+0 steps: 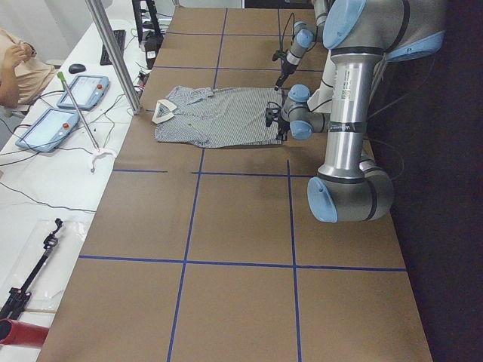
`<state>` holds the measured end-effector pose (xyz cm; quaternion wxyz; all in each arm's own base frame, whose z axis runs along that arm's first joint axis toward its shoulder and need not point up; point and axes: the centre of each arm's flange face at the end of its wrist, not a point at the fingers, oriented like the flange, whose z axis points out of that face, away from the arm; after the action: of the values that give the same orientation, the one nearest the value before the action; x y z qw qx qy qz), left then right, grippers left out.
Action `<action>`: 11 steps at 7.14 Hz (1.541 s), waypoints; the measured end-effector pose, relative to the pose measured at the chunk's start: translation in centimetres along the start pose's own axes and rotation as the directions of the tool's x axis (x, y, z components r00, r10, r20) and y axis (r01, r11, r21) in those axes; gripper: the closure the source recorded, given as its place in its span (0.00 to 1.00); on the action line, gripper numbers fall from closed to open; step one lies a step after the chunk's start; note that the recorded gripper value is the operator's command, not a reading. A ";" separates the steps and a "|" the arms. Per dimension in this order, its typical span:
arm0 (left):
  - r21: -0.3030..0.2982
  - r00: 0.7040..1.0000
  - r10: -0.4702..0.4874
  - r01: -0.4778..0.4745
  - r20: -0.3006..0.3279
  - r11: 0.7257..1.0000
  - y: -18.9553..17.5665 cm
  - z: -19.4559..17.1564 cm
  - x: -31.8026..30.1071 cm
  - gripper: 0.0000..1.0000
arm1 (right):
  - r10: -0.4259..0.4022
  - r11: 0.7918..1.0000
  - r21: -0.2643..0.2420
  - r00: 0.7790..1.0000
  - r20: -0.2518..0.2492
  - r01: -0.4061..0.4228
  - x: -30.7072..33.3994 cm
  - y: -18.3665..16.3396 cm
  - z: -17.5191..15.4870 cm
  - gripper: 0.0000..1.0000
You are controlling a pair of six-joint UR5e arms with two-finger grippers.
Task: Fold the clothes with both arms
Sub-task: 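Grasp the hem corners nearest the robot with both grippers, then lift the hem with both grippers and fold it toward the collar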
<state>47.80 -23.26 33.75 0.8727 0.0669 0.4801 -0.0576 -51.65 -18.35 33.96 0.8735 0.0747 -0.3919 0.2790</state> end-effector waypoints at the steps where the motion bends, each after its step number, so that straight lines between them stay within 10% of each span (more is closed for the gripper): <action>1: 0.000 1.000 0.000 0.000 0.000 1.000 0.0 0.0 0.0 1.00 | -0.001 1.000 0.004 1.000 0.000 0.001 0.0 0.0 0.1 0.61; 3: 0.000 1.000 0.000 0.000 0.000 1.000 0.0 0.0 0.0 1.00 | -0.003 1.000 0.015 1.000 -0.001 0.003 0.0 0.2 0.5 1.00; 7: 0.000 1.000 0.000 0.000 -0.005 1.000 0.0 -0.2 0.2 1.00 | 0.022 1.000 0.008 0.999 0.032 -0.022 -0.9 -0.8 -1.1 1.00; 11: -0.110 0.999 0.002 -0.007 -0.044 0.994 0.1 -14.3 4.6 1.00 | 0.079 0.993 -0.086 0.996 0.037 -0.076 -0.5 -9.2 -17.0 1.00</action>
<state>38.37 -20.88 22.30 0.8646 0.0208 0.5013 -0.0276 -35.98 -20.25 22.86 0.8562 0.0279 -0.4237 0.2942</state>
